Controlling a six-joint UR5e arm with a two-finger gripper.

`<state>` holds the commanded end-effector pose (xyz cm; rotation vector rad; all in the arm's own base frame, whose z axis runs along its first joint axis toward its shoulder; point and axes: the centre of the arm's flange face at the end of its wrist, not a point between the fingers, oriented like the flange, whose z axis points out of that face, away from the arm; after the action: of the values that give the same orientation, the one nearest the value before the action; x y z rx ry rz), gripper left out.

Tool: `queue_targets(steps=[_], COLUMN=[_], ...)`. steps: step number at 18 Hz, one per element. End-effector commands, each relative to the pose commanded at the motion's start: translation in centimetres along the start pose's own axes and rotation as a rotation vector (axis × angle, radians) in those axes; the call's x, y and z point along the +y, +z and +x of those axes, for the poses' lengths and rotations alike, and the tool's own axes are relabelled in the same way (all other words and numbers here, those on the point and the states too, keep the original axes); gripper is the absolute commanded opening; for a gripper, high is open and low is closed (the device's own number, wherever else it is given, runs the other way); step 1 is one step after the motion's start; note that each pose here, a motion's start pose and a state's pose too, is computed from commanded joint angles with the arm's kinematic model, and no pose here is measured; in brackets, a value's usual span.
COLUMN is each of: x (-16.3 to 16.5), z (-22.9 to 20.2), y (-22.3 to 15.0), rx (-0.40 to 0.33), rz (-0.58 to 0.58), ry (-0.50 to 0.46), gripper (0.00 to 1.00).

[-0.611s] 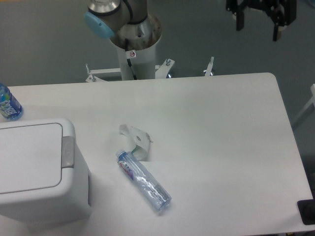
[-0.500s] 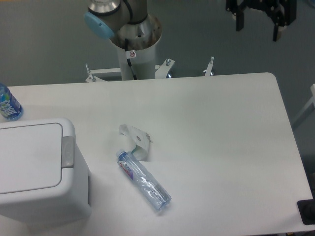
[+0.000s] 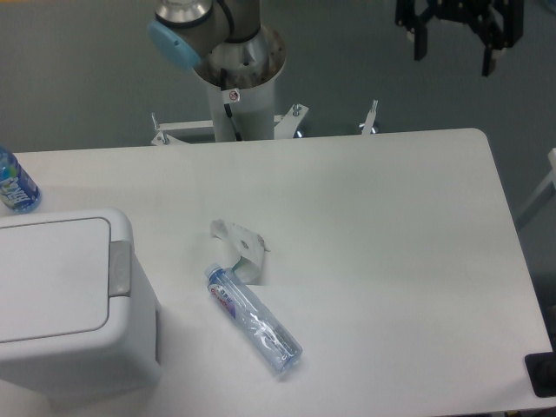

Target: Open the trash can

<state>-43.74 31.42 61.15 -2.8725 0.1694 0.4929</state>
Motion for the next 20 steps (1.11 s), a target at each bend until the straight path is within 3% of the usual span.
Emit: queue_targets(steps=[4,7,11,15,20], x=[-3.2,-6.5,-9.8,-14.2,-17.6], z=[1.1,1.9,3.5,5.3,7.8], y=[0.8,1.5,2.4,3.5,4.2], rx=[0.004,-0.028,-0.014,-0.025,0.015], rz=[0.026,0.069,0.098,0.169,0.192], ry=[-0.144,-0.195,-0.26,-0.418,-0.525], gripper=[1.0,1.0,1.0,1.0,1.0])
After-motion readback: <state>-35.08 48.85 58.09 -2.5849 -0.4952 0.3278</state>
